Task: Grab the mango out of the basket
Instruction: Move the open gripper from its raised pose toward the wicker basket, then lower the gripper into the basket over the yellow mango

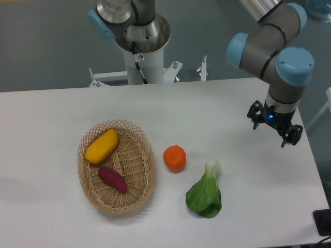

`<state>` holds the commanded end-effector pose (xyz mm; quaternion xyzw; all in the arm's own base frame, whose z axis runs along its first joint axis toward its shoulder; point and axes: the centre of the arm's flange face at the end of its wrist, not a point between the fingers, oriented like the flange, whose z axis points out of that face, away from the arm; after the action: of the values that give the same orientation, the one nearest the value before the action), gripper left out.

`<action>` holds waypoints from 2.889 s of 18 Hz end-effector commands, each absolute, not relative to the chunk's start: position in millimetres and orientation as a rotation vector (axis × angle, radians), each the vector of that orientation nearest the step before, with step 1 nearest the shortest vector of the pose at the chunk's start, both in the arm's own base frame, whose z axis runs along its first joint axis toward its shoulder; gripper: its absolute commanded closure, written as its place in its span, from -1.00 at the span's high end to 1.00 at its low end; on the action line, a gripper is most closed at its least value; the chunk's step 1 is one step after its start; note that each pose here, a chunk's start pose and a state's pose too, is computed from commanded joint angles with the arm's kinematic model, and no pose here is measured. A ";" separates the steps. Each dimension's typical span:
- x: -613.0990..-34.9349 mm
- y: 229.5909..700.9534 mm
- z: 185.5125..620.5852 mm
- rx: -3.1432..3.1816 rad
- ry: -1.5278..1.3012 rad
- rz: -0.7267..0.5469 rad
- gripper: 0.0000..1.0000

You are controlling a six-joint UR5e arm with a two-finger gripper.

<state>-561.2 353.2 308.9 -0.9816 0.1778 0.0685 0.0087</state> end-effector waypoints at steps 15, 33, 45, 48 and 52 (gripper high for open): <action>-529.3 383.4 306.7 -3.003 0.392 0.153 1.00; -373.6 462.7 299.3 -2.928 0.242 -0.068 1.00; -259.2 519.6 278.3 -2.901 0.334 -0.239 1.00; -228.0 522.8 263.9 -2.927 0.328 -0.293 1.00; -200.3 526.7 251.8 -2.963 0.243 -0.334 1.00</action>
<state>-200.3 526.7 251.8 -0.9876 0.0810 -0.1114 0.0751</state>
